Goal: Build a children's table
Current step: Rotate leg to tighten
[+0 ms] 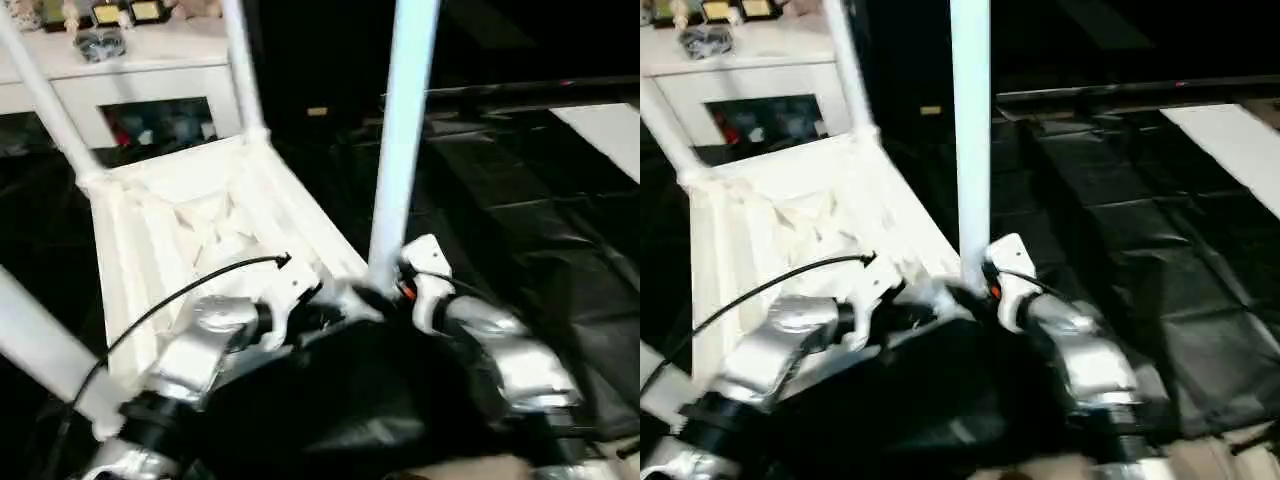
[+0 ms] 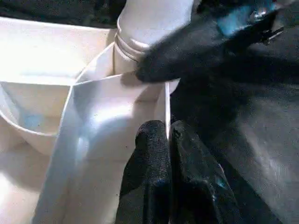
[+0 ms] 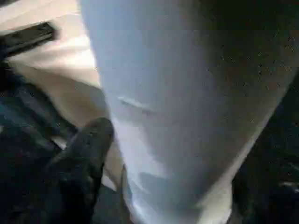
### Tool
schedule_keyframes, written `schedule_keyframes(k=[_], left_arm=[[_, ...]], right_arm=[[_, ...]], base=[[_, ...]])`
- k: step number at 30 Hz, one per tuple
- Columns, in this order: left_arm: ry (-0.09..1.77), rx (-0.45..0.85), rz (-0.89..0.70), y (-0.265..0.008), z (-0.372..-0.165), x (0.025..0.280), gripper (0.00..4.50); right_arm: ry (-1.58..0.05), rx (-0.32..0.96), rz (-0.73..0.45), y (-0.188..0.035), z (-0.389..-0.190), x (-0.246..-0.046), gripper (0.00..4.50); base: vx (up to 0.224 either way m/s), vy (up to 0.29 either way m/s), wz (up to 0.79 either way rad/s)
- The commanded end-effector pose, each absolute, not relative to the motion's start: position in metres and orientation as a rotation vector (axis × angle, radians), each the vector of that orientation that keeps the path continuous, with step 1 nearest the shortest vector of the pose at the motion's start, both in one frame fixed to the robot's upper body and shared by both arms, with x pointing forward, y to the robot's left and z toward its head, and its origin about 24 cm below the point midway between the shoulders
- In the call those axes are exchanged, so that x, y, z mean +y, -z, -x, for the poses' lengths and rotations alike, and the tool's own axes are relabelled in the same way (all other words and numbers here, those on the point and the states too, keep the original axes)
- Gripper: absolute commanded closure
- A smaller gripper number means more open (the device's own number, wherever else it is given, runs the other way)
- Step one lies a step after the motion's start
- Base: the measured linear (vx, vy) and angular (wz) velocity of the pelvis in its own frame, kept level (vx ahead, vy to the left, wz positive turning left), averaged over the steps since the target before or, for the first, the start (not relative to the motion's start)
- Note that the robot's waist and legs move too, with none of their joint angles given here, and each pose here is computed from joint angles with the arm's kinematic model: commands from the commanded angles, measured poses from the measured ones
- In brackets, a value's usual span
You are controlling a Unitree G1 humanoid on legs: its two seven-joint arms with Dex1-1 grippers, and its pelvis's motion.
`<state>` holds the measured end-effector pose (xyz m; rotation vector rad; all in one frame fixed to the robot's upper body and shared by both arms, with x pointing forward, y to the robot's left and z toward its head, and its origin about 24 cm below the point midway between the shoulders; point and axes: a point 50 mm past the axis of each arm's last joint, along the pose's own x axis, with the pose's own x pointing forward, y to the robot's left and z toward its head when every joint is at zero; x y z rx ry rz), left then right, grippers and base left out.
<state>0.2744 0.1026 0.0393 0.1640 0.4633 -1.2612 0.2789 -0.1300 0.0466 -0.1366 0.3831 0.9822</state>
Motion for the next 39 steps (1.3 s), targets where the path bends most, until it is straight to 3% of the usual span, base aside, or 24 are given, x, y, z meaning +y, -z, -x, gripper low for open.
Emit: schedule_keyframes(k=[1, 3, 9, 27, 35, 39], left_arm=[[1.442, 0.332, -0.158, -0.059, -0.268, 0.078, 4.5], [1.493, 0.36, -0.169, -0.059, -0.267, 0.09, 4.5], [1.574, 0.403, -0.173, -0.061, -0.263, 0.104, 4.5], [1.599, 0.423, -0.183, -0.06, -0.261, 0.112, 4.5], [1.32, 0.38, -0.146, -0.059, -0.279, 0.098, 4.5], [1.154, 0.381, -0.12, -0.056, -0.284, 0.082, 4.5]], right_arm=[[-1.178, 0.391, 0.107, -0.045, -0.265, -0.105, 0.75], [-1.282, 0.4, 0.129, -0.051, -0.258, -0.119, 0.75], [-1.372, 0.427, 0.135, -0.059, -0.253, -0.136, 0.75], [-1.454, 0.444, 0.09, -0.059, -0.246, -0.13, 1.89], [-1.116, 0.393, 0.079, -0.035, -0.264, -0.113, 1.94], [-0.914, 0.451, 0.024, -0.02, -0.273, -0.096, 1.96]], base=[[0.053, -0.025, 0.08], [0.0, 0.0, 0.0], [0.0, 0.0, 0.0], [0.0, 0.0, 0.0], [0.0, 0.0, 0.0], [0.0, 0.0, 0.0]])
